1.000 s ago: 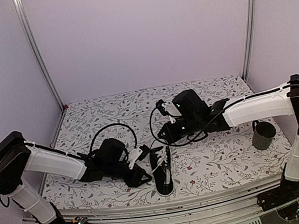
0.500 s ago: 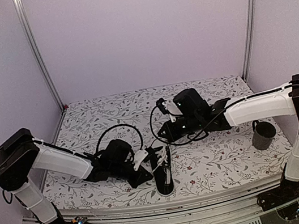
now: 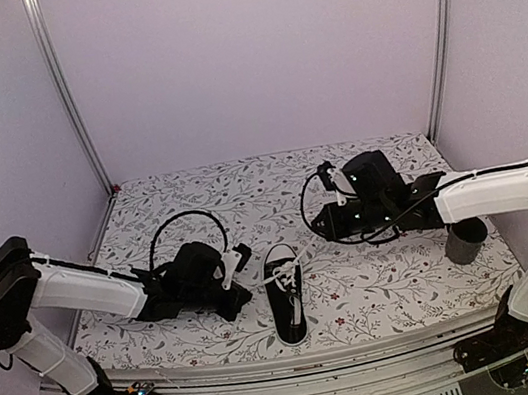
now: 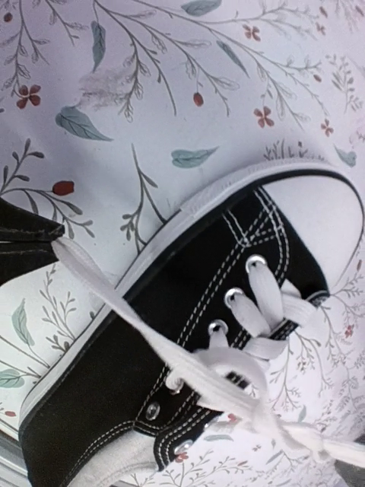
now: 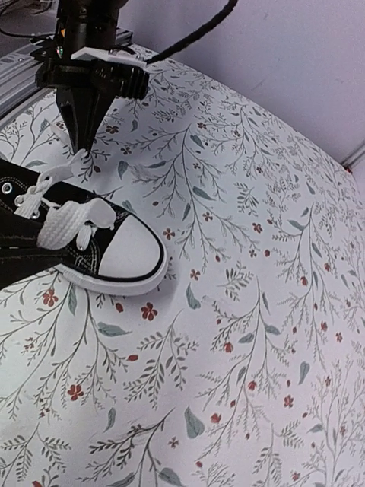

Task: Tie the shoes

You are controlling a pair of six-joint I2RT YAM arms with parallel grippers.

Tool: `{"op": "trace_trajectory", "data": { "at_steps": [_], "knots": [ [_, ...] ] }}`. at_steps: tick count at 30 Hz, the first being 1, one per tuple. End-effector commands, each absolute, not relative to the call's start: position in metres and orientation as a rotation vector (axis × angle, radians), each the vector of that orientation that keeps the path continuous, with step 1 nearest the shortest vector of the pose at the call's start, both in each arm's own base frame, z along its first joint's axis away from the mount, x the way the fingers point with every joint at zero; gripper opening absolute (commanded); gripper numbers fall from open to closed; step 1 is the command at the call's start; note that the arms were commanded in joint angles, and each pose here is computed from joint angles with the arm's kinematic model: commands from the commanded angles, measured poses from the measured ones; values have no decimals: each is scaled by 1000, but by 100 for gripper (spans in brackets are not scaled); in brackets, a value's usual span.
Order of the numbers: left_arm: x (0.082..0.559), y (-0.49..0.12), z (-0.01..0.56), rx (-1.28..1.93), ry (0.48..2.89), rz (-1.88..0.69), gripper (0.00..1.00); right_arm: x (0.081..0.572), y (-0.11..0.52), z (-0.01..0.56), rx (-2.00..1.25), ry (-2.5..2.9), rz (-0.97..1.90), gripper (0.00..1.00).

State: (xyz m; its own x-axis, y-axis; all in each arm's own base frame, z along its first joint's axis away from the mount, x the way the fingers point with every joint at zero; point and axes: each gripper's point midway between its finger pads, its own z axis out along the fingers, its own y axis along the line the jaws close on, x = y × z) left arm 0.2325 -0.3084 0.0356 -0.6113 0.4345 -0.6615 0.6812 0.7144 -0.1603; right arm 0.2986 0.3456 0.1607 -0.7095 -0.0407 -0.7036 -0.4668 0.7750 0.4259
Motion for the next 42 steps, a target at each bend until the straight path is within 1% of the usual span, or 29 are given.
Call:
{"op": "trace_trajectory", "data": {
  "at_steps": [1, 6, 10, 18, 28, 34, 39, 42],
  "knots": [
    [235, -278, 31, 664, 2400, -467, 0, 300, 293, 136, -131, 2344, 711, 2],
    [234, -264, 32, 592, 2425, -476, 0, 292, 242, 108, 38, 2406, 649, 2],
    [237, -243, 33, 529, 2453, -413, 0, 284, 212, 87, 126, 2447, 601, 2],
    [230, -209, 35, 407, 2491, -403, 0, 276, 188, 64, 228, 2517, 523, 2],
    [235, -185, 76, 164, 2477, -499, 0, 273, 186, 83, 234, 2498, 539, 2],
    [229, -184, 107, 164, 2409, -613, 0, 267, 186, 96, 219, 2491, 573, 2],
    [214, -197, 121, 264, 2377, -772, 0, 260, 206, 124, 88, 2417, 759, 2],
    [207, -195, 116, 264, 2417, -775, 0, 254, 212, 137, 32, 2385, 820, 2]
  ]
}}
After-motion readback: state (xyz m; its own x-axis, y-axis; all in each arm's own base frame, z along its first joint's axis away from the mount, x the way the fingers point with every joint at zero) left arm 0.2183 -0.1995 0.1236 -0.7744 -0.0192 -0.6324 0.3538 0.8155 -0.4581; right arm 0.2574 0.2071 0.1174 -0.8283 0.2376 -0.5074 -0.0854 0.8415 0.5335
